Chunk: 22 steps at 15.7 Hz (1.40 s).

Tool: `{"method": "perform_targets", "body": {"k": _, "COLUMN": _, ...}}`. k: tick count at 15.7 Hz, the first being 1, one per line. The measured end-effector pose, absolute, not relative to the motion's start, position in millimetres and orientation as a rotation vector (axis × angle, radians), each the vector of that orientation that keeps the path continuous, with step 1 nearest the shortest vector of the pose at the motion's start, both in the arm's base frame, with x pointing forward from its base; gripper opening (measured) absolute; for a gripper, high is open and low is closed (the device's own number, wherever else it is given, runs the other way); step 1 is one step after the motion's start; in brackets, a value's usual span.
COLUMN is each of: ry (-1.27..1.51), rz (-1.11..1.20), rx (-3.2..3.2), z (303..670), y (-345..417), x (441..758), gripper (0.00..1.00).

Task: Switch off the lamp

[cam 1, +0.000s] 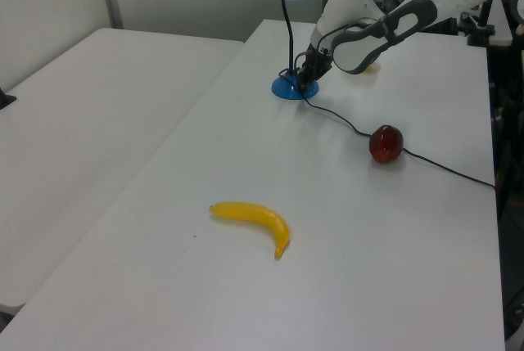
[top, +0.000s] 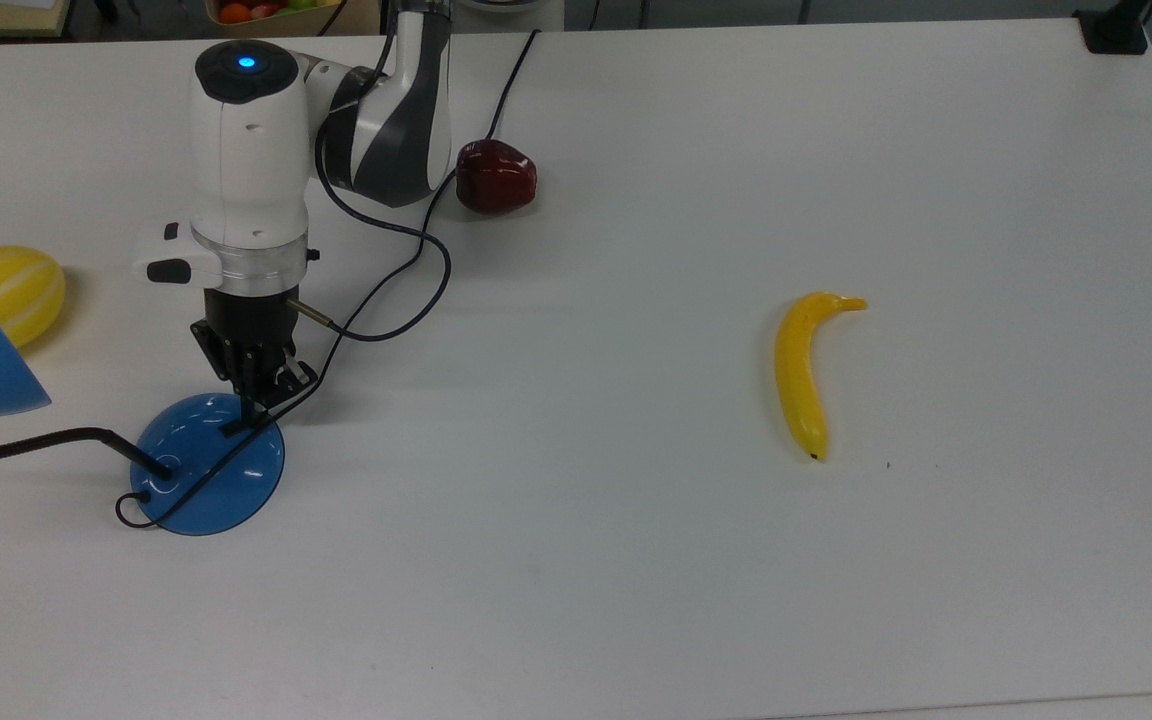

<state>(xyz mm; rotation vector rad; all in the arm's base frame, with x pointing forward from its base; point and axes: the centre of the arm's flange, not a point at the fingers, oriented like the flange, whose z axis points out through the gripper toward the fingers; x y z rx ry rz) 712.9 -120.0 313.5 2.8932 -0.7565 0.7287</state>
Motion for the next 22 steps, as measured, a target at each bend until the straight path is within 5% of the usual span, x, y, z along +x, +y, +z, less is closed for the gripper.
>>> {"method": "perform_targets", "body": {"k": 4, "ry": -0.763, "rz": 0.737, "rx": 2.891, "z": 320.9, "y": -121.2, "x": 713.6, "gripper": 0.01}}
{"method": "perform_targets", "body": {"k": 7, "ry": -0.799, "rz": 0.647, "rx": 2.912, "z": 368.3, "y": -125.9, "x": 705.3, "gripper": 0.01}}
{"method": "perform_targets", "body": {"k": 12, "ry": -0.654, "rz": 0.316, "rx": 3.058, "z": 481.0, "y": -90.0, "x": 647.3, "gripper": 0.01}}
{"method": "perform_targets", "body": {"k": 17, "ry": -0.293, "rz": 0.012, "rx": 3.175, "z": 535.0, "y": -43.9, "x": 581.2, "gripper": 0.04}}
{"method": "perform_targets", "body": {"k": 22, "ry": -0.097, "rz": -0.147, "rx": 3.212, "z": 555.4, "y": -63.7, "x": 544.5, "gripper": 0.49}}
